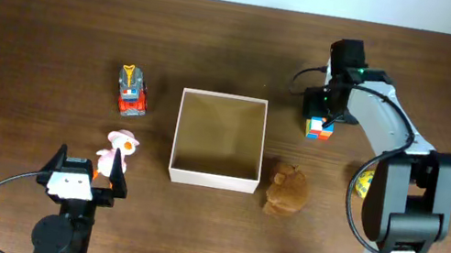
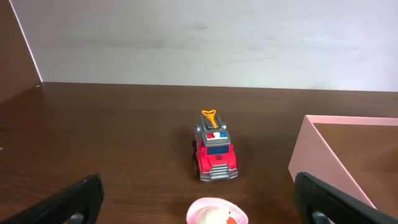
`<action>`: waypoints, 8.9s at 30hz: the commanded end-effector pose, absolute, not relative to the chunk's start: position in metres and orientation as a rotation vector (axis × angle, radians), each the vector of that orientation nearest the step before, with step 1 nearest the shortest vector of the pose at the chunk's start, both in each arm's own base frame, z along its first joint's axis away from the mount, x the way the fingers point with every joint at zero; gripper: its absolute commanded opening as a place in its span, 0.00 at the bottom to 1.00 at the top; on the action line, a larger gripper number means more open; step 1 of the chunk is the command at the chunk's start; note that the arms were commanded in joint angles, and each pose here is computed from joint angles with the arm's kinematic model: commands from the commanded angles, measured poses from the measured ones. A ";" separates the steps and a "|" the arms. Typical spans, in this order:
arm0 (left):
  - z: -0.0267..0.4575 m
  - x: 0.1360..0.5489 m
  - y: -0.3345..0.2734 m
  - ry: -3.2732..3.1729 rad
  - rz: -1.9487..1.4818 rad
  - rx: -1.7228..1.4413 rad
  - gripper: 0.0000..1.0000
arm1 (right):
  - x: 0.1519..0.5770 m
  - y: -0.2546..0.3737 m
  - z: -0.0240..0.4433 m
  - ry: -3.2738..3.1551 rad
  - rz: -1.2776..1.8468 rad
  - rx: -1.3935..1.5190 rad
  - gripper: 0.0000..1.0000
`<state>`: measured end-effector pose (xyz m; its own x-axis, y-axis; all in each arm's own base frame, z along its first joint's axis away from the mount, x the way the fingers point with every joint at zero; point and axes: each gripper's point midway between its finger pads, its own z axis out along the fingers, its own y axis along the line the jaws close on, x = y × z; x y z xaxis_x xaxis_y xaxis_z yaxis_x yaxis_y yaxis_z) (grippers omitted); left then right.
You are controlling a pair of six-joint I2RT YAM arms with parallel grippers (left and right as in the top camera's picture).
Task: Pack container
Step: 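Lower the right gripper and close it on the colorful cube, then lift the colorful cube with the right gripper, then carry the cube left over the box and release it inside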
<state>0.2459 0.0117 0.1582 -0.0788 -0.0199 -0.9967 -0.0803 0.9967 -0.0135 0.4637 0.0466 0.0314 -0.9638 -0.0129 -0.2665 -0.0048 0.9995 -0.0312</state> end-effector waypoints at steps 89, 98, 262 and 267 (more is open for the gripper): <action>0.157 0.246 0.011 1.646 0.058 -0.061 0.99 | 0.443 0.043 0.017 3.038 -0.120 -0.020 0.78; 0.157 0.246 0.011 1.646 0.058 -0.061 0.99 | 0.439 0.042 0.009 3.047 -0.121 -0.020 0.73; 0.157 0.246 0.011 1.646 0.058 -0.061 0.99 | 0.394 0.235 0.081 3.045 0.232 -0.418 0.67; 0.157 0.246 0.011 1.646 0.058 -0.061 0.99 | 0.394 0.235 0.081 3.045 0.232 -0.418 0.68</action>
